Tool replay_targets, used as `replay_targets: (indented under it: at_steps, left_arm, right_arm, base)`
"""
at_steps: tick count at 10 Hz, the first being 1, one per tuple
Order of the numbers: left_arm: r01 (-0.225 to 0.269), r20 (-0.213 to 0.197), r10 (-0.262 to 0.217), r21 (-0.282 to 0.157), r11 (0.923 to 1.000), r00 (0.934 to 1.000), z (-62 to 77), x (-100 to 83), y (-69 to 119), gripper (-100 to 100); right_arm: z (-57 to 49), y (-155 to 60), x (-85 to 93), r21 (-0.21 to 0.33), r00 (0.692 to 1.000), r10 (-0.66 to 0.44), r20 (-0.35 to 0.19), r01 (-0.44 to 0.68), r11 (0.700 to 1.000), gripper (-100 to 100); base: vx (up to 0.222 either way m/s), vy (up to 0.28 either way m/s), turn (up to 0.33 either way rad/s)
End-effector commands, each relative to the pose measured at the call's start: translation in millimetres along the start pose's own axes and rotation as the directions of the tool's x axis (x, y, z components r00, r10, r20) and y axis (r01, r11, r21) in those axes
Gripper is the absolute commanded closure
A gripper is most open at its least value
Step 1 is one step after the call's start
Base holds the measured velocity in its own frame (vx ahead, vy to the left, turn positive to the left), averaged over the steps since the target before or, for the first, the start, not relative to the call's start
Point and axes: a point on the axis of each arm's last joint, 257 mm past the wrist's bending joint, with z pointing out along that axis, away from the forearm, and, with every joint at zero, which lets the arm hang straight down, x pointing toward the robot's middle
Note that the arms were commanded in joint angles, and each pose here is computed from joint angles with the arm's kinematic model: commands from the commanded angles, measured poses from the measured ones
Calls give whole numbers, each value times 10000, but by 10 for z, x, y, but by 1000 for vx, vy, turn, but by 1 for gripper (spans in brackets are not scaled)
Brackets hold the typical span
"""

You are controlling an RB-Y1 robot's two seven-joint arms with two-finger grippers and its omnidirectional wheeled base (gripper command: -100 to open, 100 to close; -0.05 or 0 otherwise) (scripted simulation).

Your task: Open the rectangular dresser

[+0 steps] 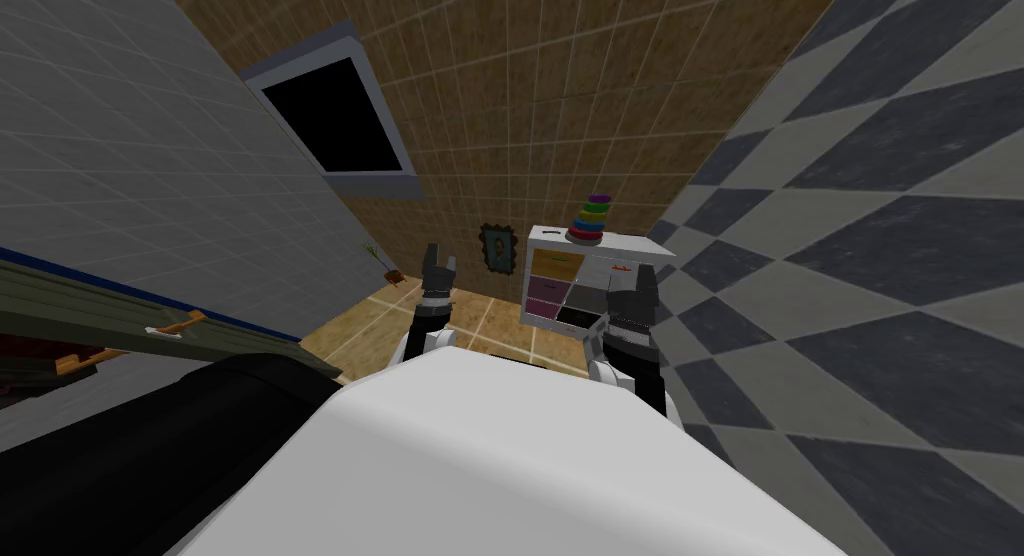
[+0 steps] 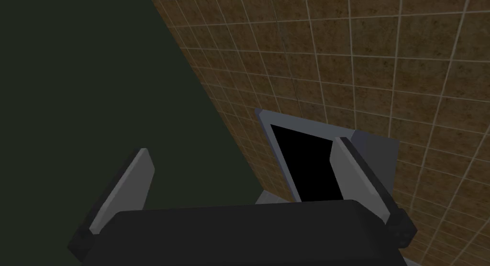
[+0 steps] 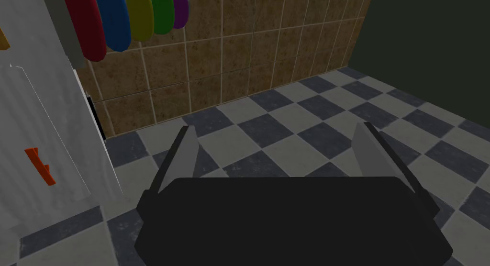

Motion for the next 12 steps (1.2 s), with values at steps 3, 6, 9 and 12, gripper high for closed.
replay_targets:
  at_steps: [3,6,9,12]
  left_arm:
    - [0,0,0,2,10000,10000,0,0,-1,0]
    - [0,0,0,3,10000,10000,0,0,-1,0]
    - [0,0,0,4,10000,10000,0,0,-2,0]
    - [0,0,0,-3,10000,10000,-1,0,1,0]
  right_arm:
    - [0,1,0,-2,10000,0,0,0,10000,0]
    - [0,1,0,-4,10000,0,0,0,10000,0]
    - [0,2,0,-4,10000,0,0,0,10000,0]
    - [-39,-35,82,-39,9883,-1146,-1004,1148,9934,-100]
  base:
    - [0,0,0]
    - [0,0,0]
    - [0,0,0]
    - [26,16,-27]
